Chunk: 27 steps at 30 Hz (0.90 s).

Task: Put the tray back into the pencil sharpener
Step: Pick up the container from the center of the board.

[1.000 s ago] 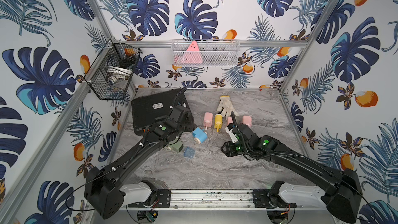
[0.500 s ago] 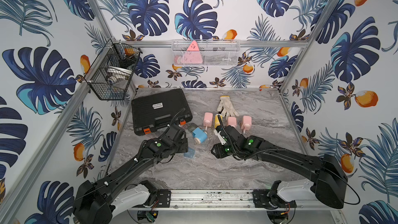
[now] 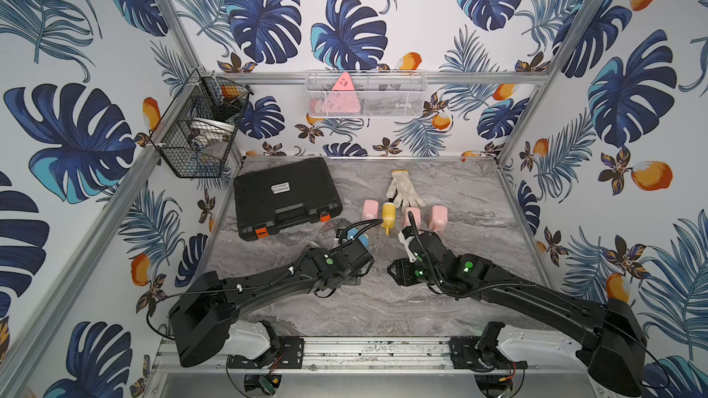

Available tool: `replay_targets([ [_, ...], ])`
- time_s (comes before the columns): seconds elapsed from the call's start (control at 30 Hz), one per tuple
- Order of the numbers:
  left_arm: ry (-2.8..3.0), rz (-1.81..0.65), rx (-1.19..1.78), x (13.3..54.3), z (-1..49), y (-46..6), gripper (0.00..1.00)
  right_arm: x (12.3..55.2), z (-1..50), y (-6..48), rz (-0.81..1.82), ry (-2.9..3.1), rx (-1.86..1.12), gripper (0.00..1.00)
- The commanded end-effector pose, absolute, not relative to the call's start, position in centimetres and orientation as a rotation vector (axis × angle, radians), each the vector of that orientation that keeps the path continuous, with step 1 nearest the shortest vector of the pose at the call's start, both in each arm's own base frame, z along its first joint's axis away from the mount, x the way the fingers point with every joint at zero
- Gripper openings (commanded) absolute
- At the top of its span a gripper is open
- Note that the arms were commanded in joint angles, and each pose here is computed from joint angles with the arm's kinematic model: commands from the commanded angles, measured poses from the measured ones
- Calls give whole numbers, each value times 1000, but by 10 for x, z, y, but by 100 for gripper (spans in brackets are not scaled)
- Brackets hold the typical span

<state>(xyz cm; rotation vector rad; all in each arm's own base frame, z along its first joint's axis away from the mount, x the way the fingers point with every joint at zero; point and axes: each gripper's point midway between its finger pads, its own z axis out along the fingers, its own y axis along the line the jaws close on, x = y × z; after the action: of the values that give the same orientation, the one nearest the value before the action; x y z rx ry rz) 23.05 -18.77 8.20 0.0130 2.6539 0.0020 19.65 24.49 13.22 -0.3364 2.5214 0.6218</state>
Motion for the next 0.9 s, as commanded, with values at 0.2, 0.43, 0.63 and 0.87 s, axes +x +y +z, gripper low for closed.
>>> replay_targets([
  [0.2, 2656, 122, 247, 247, 71, -191, 89, 189, 133, 227, 639, 2490, -263, 57],
  [0.43, 2706, 139, 275, 256, 56, -181, 90, 185, 131, 221, 637, 2482, -268, 57],
  [0.63, 2757, 132, 289, 260, 40, -177, 90, 184, 133, 219, 634, 2479, -275, 57],
  [0.87, 2787, 146, 287, 265, 27, -169, 85, 183, 134, 218, 633, 2476, -276, 58],
])
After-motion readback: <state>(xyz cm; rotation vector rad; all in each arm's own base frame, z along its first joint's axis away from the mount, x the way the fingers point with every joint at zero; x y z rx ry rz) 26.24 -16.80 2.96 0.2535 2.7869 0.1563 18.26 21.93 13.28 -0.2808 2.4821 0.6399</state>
